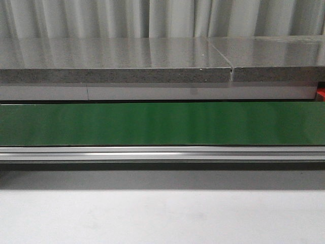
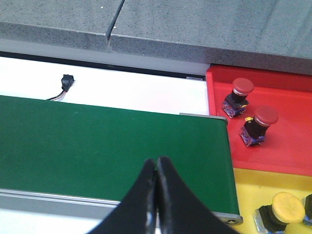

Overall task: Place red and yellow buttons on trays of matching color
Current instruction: 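Raise the right gripper back above the belt end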

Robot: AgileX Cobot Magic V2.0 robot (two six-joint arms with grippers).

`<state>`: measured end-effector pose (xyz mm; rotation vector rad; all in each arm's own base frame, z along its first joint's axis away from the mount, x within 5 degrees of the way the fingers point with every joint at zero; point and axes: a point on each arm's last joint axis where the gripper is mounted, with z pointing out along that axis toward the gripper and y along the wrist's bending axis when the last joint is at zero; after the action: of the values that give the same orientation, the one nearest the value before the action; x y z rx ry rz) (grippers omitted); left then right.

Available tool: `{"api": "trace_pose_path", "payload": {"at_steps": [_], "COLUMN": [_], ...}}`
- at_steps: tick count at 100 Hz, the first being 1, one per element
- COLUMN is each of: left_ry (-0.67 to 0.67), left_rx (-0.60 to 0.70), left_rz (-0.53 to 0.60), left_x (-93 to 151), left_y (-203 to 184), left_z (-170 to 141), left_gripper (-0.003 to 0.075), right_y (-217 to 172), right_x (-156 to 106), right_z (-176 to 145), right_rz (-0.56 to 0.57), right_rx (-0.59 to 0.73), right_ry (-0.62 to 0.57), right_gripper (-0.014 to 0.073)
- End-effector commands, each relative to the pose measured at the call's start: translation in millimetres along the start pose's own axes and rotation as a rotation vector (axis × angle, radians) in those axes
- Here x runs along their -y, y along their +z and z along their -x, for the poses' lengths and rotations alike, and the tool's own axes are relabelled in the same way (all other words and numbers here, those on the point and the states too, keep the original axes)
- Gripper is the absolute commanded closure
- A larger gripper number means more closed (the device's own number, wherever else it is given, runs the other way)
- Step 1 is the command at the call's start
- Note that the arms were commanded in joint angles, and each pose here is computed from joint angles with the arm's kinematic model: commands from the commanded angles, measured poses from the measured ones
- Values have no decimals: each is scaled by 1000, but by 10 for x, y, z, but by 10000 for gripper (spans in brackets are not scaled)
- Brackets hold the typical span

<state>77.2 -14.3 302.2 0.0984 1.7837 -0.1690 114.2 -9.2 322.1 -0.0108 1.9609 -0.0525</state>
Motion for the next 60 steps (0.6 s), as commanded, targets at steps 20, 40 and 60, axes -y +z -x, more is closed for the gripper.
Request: {"api": "trace_pose_path", "payload": {"at_steps": [20,40,60], "left_ry": [-9,-9,-9], "left_rx": [93,93,93], "left_rz": [1,1,1], "left_x": [2,2,2], "left_y": [-20,-20,-20], "left_z": [148,148,148], "left_gripper": [739,738,587], "right_y": [-48,-48,-48], "right_x": [23,23,23], "right_z": [136,136,136], "right_rz": [-27,-27,-27], "right_rx": [89,89,89], "right_ry": [-7,-7,-7], "right_gripper": [663,663,663]}}
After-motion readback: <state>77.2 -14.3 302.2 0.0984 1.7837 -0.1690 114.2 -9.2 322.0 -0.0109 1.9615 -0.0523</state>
